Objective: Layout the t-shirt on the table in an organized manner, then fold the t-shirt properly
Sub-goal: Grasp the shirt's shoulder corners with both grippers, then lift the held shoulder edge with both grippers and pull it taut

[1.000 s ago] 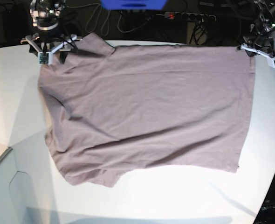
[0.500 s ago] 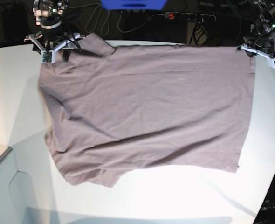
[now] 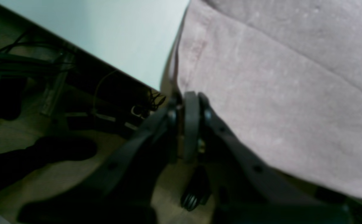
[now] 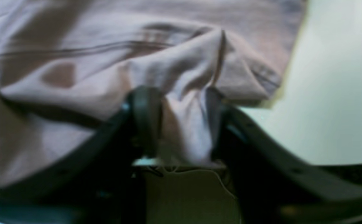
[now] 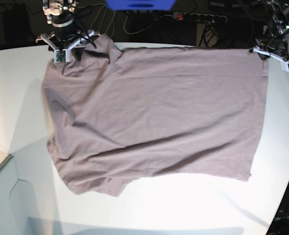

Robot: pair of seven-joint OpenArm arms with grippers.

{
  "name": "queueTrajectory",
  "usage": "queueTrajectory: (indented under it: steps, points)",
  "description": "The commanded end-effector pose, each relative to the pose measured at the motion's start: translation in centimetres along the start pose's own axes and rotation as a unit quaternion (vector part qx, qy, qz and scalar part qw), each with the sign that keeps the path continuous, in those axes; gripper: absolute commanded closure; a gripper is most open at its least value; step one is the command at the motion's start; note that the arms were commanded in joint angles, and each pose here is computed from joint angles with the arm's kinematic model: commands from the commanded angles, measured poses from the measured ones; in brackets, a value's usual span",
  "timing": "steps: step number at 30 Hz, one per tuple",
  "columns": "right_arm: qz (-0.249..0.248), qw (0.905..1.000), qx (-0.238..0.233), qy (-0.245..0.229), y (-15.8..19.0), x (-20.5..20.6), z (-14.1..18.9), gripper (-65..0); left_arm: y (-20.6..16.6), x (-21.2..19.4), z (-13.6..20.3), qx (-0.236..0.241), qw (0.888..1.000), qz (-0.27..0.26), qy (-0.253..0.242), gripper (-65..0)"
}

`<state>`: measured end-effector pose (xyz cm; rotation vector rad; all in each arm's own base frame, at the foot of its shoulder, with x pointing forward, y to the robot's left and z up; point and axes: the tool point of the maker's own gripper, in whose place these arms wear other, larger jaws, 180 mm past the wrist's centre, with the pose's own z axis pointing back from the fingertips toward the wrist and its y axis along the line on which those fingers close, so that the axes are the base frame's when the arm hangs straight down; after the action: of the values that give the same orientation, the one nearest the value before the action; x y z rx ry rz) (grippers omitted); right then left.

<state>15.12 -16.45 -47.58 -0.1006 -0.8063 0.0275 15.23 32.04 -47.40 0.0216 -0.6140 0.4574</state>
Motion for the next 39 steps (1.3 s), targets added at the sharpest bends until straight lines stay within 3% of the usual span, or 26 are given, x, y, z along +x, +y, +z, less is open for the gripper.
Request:
queueTrajectory:
  steps: [1,5,19,30,36,39]
  points:
    - [0.003,1.0,-0.001,0.004,-0.1,-0.2,0.2,-15.8,-0.6,1.4,0.0,-0.014,1.0,-0.003,-0.021,0.0]
    - [0.002,1.0,-0.003,0.006,-0.3,-0.3,0.3,0.0,-0.6,1.4,0.0,-0.013,1.0,-0.003,-0.021,0.0]
    - [0.004,0.9979,-0.021,-0.061,-0.9,4.7,3.3,0.0,-0.9,2.4,0.4,-0.015,0.999,-0.01,-0.033,0.0]
    - [-0.002,0.9963,-0.028,-0.081,-0.9,6.2,5.0,0.0,-1.1,3.4,0.8,-0.015,0.999,-0.016,-0.046,0.0]
    - [-0.064,0.9891,-0.037,-0.128,-2.3,6.9,6.2,0.0,-1.0,3.6,1.0,-0.015,0.999,-0.016,-0.05,0.0]
    - [-0.066,0.9871,-0.037,-0.141,-2.4,6.9,6.8,0.0,-1.4,4.6,1.4,-0.016,0.998,-0.023,-0.064,0.0]
